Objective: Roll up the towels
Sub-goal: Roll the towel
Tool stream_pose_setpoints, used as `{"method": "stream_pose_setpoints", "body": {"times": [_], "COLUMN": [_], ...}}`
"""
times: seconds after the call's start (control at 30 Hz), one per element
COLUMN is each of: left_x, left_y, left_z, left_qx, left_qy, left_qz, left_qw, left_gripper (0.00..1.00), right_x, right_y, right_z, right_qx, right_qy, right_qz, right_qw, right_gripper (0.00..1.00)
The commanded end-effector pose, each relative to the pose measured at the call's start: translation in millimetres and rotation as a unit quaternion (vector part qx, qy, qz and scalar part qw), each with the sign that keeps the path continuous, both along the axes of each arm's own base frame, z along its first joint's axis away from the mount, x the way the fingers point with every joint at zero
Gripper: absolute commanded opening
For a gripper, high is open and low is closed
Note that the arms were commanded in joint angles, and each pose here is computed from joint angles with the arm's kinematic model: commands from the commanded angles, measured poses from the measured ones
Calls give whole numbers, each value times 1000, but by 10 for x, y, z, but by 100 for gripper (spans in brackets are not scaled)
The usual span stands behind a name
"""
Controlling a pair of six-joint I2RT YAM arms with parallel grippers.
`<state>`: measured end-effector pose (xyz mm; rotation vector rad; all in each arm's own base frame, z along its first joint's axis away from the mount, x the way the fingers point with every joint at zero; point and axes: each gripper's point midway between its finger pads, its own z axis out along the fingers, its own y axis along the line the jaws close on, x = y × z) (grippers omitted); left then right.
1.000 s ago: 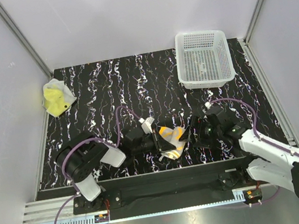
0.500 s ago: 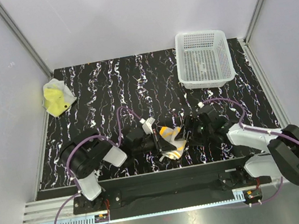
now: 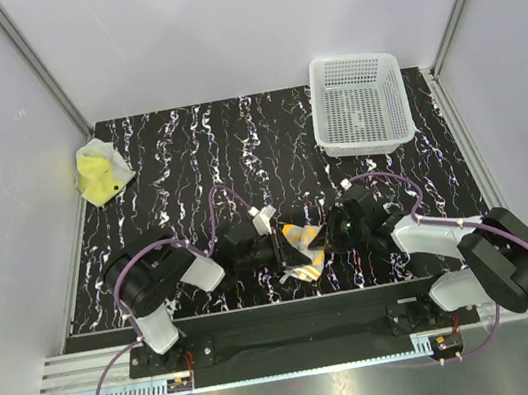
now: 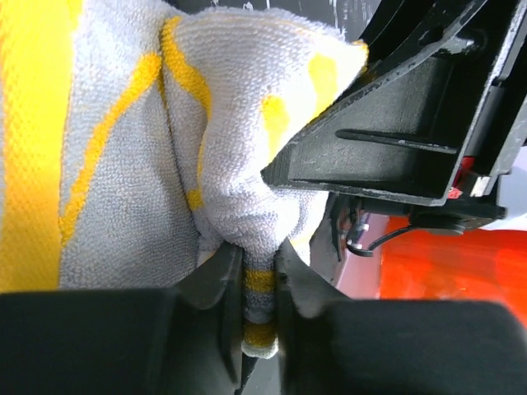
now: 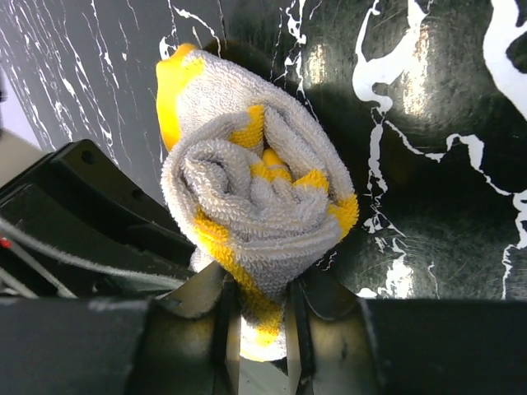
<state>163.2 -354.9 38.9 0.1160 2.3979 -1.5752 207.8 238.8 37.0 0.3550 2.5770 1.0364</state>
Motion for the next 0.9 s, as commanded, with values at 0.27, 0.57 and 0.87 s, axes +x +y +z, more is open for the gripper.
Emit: {"method": "stream_pose_setpoints", "body": {"times": [0.27,0.57,0.87], "left_x": [367,306,-70], "left_y": [382,429,-15], "left_z": [56,482,694], "left_qx": [194,305,328], "left_qy": [-136,-287,-396], "left_qz": [45,111,74], "left_qw": [971,901,854], "left_gripper": [44,63,75], "right_x": [46,-25,-48], "right_y": [36,36,46], "right_z": [56,-45,-49], "right_qx": [-26,-41,-44], "right_qy": [2,28,35], "right_qz": [-1,5,9], "right_qw": [1000,999,998], "right_gripper": [21,20,18]}}
